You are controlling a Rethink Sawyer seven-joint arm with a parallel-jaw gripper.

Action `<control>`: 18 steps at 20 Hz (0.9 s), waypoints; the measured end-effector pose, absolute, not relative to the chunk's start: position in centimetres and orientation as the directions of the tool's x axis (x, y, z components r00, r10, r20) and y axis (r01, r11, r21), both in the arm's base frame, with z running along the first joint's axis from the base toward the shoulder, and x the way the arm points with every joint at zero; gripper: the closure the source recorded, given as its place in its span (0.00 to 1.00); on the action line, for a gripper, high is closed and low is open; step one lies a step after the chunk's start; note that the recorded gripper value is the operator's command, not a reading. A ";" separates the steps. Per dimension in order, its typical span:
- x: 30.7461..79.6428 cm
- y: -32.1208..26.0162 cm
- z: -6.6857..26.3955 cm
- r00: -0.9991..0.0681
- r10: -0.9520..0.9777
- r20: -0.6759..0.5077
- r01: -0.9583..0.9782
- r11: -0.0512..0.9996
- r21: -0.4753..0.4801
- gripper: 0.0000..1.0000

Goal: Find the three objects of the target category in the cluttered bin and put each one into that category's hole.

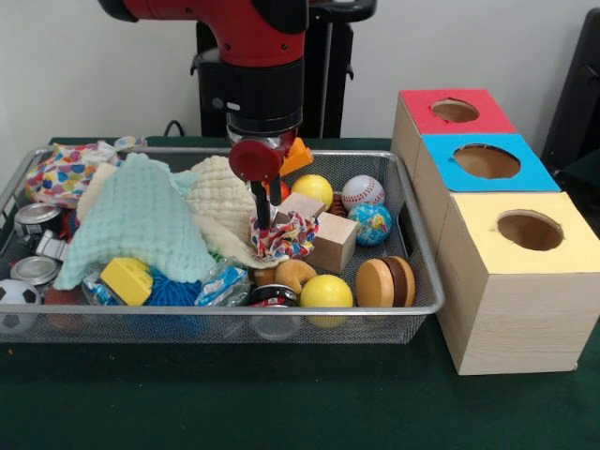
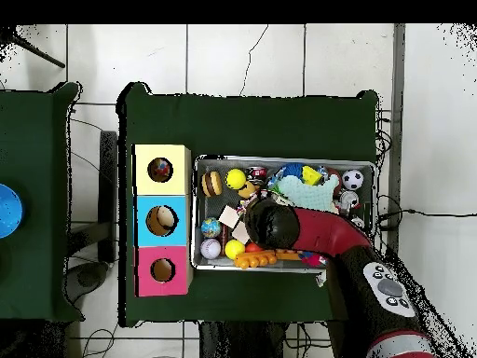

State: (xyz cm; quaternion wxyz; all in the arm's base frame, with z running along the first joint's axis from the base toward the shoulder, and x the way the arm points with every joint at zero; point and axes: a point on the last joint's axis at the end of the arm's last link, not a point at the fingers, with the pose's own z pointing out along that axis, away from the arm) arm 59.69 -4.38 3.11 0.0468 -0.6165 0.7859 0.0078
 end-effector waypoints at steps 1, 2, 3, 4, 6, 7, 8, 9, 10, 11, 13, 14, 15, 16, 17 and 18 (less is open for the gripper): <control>59.8 -4.2 3.1 -0.237 -0.968 -0.085 -0.969 0.241 -0.044 0.00; 59.9 -4.1 3.0 -0.239 -0.967 -0.088 -0.969 0.244 -0.043 0.00; 59.9 -4.0 3.0 -0.240 -0.967 -0.089 -0.969 0.245 -0.043 0.00; 60.1 -3.7 2.9 -0.242 -0.966 -0.092 -0.968 0.247 -0.043 0.00; 60.3 -3.6 2.9 -0.242 -0.966 -0.093 -0.968 0.247 -0.045 0.00; 60.4 -3.5 2.9 -0.242 -0.966 -0.094 -0.968 0.247 -0.046 0.00; 60.5 -3.4 2.9 -0.242 -0.966 -0.095 -0.968 0.247 -0.046 0.00; 60.6 -3.4 3.0 -0.242 -0.966 -0.095 -0.968 0.248 -0.047 0.00; 60.7 -3.2 2.9 -0.242 -0.966 -0.096 -0.968 0.247 -0.048 0.00; 60.7 -3.2 2.9 -0.242 -0.965 -0.097 -0.968 0.248 -0.049 0.00; 60.9 -3.1 2.9 -0.244 -0.965 -0.099 -0.967 0.250 -0.048 0.00; 60.9 -3.1 2.8 -0.246 -0.964 -0.100 -0.967 0.252 -0.048 0.00; 61.0 -3.1 2.7 -0.249 -0.963 -0.101 -0.966 0.255 -0.047 0.00; 61.1 -3.1 2.5 -0.252 -0.962 -0.103 -0.965 0.258 -0.046 0.00; 61.2 -3.1 2.4 -0.253 -0.962 -0.104 -0.965 0.259 -0.045 0.00; 61.2 -3.1 2.3 -0.255 -0.961 -0.105 -0.964 0.260 -0.045 0.00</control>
